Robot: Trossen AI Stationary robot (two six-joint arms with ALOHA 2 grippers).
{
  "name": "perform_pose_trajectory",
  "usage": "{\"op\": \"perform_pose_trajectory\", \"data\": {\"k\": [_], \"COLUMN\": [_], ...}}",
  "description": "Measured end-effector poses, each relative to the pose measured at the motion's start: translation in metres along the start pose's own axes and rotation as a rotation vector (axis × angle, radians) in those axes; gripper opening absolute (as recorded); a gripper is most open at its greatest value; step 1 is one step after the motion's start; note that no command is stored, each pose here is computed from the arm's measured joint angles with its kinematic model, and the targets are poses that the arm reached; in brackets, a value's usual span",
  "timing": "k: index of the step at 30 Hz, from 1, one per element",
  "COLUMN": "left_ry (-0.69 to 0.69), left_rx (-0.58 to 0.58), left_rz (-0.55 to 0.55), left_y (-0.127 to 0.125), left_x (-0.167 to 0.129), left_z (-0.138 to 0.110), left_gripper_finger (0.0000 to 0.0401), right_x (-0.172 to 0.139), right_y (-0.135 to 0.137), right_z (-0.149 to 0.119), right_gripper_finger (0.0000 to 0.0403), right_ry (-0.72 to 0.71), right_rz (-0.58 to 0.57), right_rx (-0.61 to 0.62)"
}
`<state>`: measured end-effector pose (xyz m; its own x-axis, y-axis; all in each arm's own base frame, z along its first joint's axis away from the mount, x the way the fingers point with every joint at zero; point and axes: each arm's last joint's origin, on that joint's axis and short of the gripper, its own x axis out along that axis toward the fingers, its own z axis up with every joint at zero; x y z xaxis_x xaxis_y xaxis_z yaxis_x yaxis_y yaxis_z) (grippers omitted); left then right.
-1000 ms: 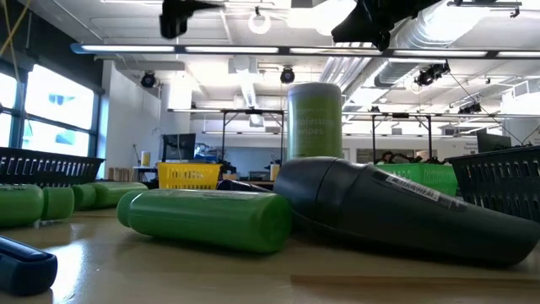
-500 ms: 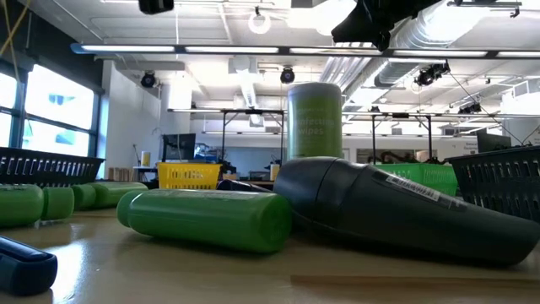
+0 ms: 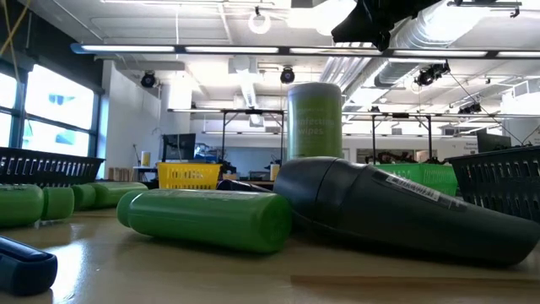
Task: Pick & Place Travel size toiletries
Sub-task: Put the bottom blue razor into the right black bin
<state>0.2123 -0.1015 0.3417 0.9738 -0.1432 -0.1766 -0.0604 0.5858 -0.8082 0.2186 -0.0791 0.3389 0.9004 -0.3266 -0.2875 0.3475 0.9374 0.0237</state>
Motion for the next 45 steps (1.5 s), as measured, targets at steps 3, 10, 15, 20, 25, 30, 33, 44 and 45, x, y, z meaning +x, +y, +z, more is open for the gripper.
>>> {"op": "perform_pose_trajectory", "data": {"k": [3, 10, 15, 20, 25, 30, 33, 44, 45], "left_ry": [0.015, 0.061, 0.124, 0.253, 0.327, 0.421, 0.497, 0.779, 0.8], "left_rx": [0.005, 0.028, 0.059, 0.087, 0.118, 0.146, 0.199, 0.349, 0.364], "left_rz": [-0.004, 0.008, 0.068, 0.191, 0.285, 0.344, 0.37, 0.375, 0.385], "left_y": [-0.007, -0.027, -0.035, -0.03, -0.017, -0.005, 0.003, 0.026, 0.028], "left_x": [0.006, 0.028, 0.041, 0.051, 0.062, 0.074, 0.08, 0.098, 0.098], "left_z": [-0.008, -0.017, -0.019, -0.029, -0.042, -0.057, -0.066, -0.098, -0.102], "left_gripper_finger": [0.0264, 0.0264, 0.0264, 0.0264, 0.0264, 0.0264, 0.0264, 0.0264, 0.0264], "right_x": [0.0, 0.0, 0.0, 0.0, 0.0, -0.001, -0.002, -0.002, -0.002], "right_y": [0.0, 0.0, 0.0, 0.0, 0.002, 0.004, 0.004, 0.004, 0.004], "right_z": [0.0, 0.0, 0.0, -0.001, -0.008, -0.015, -0.016, -0.016, -0.016], "right_gripper_finger": [0.0105, 0.0105, 0.0105, 0.0105, 0.0105, 0.0105, 0.0105, 0.0105, 0.0105], "right_ry": [0.0, -0.001, -0.001, 0.011, 0.089, 0.155, 0.172, 0.173, 0.174], "right_rz": [0.0, 0.0, 0.0, 0.009, 0.069, 0.134, 0.158, 0.152, 0.151], "right_rx": [0.0, -0.003, -0.003, -0.003, 0.001, 0.015, 0.021, 0.075, 0.091]}}
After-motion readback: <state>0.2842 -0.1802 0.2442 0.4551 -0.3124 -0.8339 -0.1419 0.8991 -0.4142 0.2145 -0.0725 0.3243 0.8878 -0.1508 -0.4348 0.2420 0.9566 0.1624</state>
